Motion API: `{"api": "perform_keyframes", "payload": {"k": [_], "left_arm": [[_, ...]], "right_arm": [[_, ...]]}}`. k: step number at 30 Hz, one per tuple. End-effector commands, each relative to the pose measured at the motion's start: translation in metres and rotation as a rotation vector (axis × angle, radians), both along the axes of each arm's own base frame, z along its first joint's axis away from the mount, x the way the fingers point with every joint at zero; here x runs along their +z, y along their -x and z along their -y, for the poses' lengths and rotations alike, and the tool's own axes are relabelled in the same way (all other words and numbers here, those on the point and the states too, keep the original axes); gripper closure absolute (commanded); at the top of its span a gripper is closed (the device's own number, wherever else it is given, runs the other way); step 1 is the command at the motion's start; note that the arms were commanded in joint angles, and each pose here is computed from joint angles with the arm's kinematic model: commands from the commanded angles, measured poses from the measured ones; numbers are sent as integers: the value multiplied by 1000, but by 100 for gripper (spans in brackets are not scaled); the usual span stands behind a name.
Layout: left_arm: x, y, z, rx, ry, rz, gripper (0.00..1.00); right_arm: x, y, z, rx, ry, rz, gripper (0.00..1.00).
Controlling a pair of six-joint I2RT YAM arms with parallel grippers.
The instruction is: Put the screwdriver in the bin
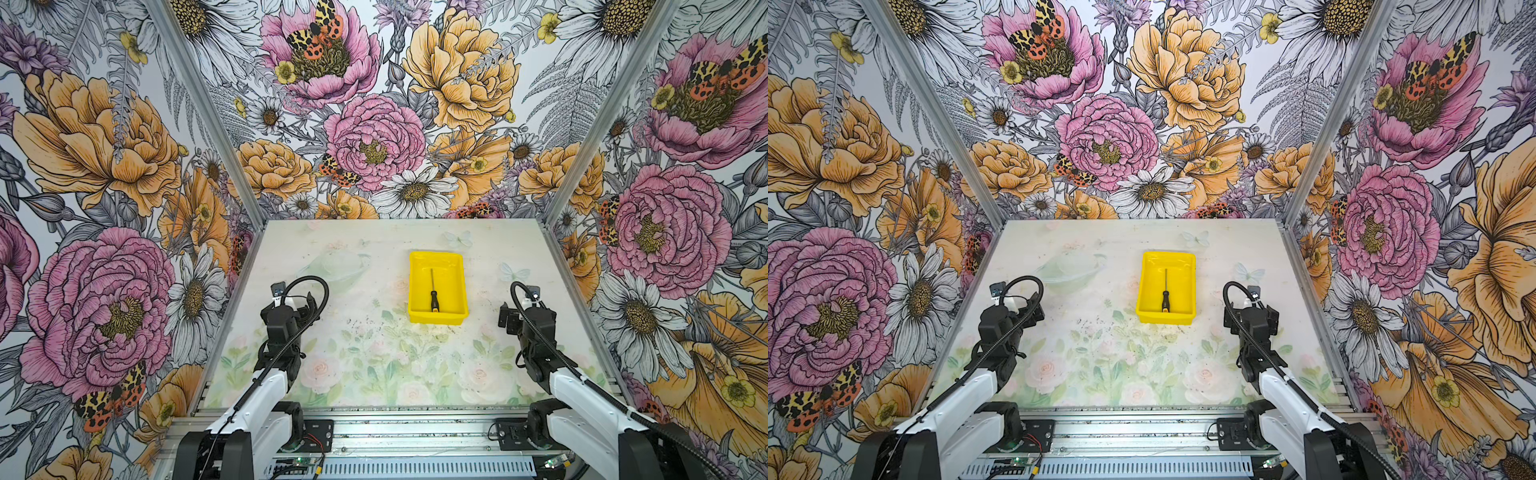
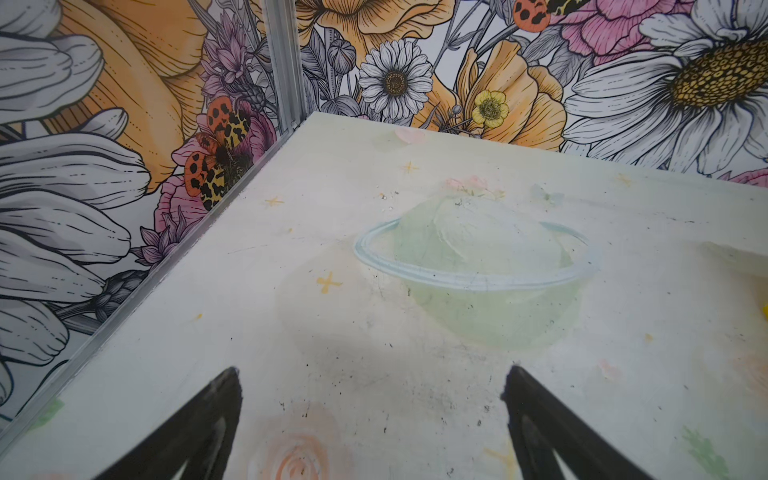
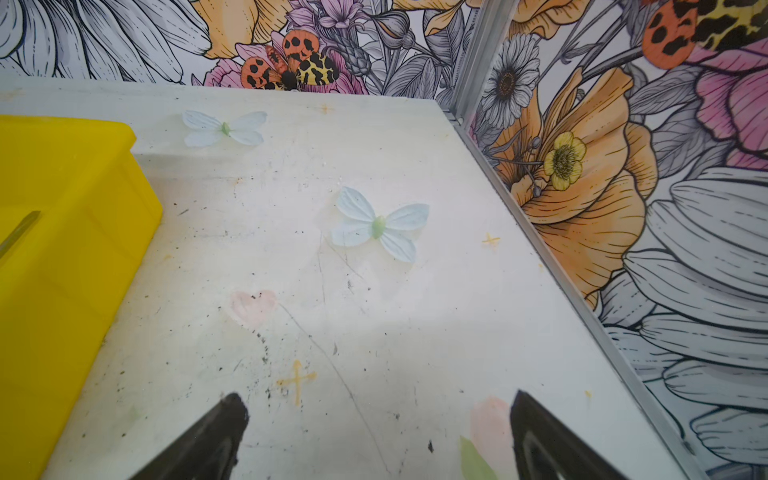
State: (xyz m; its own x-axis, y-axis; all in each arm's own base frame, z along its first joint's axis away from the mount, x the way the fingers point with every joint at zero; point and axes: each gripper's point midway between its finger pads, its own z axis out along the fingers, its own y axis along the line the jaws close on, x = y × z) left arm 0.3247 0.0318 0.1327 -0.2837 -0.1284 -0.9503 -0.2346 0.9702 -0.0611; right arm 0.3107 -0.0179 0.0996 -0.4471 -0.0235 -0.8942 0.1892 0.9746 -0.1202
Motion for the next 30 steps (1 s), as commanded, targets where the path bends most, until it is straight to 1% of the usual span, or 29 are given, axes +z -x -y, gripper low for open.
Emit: {"api": "perform_keyframes", "payload": {"k": [1, 7, 10, 12, 13, 17, 20, 21, 22, 23, 24, 25, 26, 30], "left_arm": [[23, -17, 7, -42, 17, 115, 1], [22, -42, 9, -54, 17, 125, 1], [22, -53, 11, -65, 15, 126, 1], [20, -58, 10, -59, 13, 104, 1], [18, -60, 10, -63, 5, 94, 1], [20, -65, 15, -103, -40, 101, 1], [12, -72, 22, -158, -60, 99, 2], [4, -77, 23, -179, -59, 94, 1], [-5, -83, 26, -204, -53, 93, 1], [-3, -82, 23, -199, -41, 127, 1], [-5, -81, 11, -139, -26, 106, 1], [-5, -81, 11, -133, -30, 105, 1], [-4, -82, 13, -135, -37, 117, 1], [-4, -82, 14, -139, -39, 112, 1]], "right_arm": [[35, -32, -6, 38, -30, 134, 1], [34, -62, -6, 54, -44, 145, 1], [36, -70, 0, 29, -46, 169, 1], [34, -74, 9, -11, -54, 153, 0], [33, -76, 10, -6, -59, 151, 0], [32, -84, 10, 44, -72, 171, 0], [16, -88, 10, 90, -89, 237, 0], [16, -92, 14, 65, -96, 201, 1], [12, -91, 12, 67, -86, 192, 0], [13, -92, 11, 69, -78, 200, 0], [12, -90, 12, 62, -87, 179, 0], [13, -92, 11, 70, -80, 199, 0], [11, -91, 12, 62, -86, 177, 1], [12, -92, 11, 67, -80, 188, 0]]}}
